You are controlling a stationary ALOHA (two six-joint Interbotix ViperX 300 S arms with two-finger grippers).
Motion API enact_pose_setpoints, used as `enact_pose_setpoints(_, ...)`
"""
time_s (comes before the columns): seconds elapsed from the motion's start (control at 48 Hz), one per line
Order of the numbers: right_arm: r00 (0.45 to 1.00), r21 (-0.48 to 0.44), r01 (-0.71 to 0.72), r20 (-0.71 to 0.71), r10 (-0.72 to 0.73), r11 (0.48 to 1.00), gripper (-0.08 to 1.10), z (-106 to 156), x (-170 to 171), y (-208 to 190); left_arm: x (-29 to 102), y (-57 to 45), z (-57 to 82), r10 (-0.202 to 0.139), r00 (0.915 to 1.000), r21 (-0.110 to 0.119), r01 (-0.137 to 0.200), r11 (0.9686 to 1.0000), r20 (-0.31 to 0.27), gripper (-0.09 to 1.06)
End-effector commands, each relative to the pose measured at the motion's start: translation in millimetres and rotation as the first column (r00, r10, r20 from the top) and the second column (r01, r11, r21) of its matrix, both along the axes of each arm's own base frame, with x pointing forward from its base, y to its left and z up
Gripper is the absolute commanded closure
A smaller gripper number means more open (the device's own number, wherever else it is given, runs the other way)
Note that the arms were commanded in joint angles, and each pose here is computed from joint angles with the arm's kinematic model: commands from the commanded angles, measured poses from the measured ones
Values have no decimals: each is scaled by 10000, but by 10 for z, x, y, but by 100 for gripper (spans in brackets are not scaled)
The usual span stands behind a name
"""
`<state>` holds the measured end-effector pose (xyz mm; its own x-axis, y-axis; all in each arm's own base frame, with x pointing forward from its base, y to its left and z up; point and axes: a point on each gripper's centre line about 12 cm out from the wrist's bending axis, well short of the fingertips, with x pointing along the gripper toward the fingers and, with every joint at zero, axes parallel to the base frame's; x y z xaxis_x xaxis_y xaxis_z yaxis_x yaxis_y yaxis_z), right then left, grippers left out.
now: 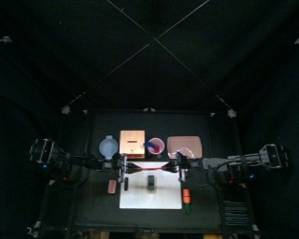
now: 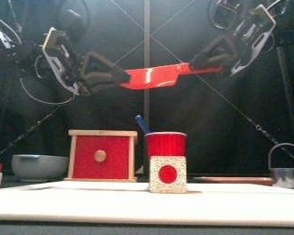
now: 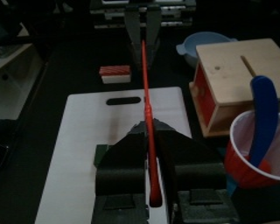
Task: Cut the sushi into 4 pieces with the knife
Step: Cut the sushi into 4 pieces
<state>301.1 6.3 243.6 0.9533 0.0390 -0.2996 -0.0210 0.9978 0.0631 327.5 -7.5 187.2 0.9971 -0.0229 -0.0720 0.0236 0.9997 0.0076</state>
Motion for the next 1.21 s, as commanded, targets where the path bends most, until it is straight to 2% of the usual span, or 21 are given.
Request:
enact_pose_setpoints(0.021, 9999, 121, 83, -120, -82, 9999, 89, 61, 83, 5, 34, 13, 53, 34, 9999, 7, -34, 10000, 123, 63)
enact_pose_setpoints(0.188, 9914, 105, 258, -1288, -243, 9996, 90, -23, 137, -5, 34, 8, 11, 19, 9997, 16, -19, 10000, -260, 63)
enact_pose_setpoints(0.396, 9779, 113, 161, -2086, -134, 9998, 93, -132, 189, 56, 23, -91, -106, -357, 9935, 140, 375, 9992, -1085, 64)
enact_pose_setpoints(0.688, 9469, 163, 226, -3212, -162, 9996, 93, -404, 227, 78, 29, -187, -310, -695, 9740, 266, 770, 9967, -2158, 65)
enact_pose_setpoints(0.917, 9178, 94, 226, -3967, -170, 9997, 93, -612, 246, 86, 80, -196, -476, -698, 9571, 265, 805, 9964, -2812, 65)
enact_pose_setpoints(1.208, 8918, 73, 157, -4523, -107, 9998, 93, -813, 281, 118, 170, -222, -647, -718, 9298, 277, 876, 9958, -3610, 65)
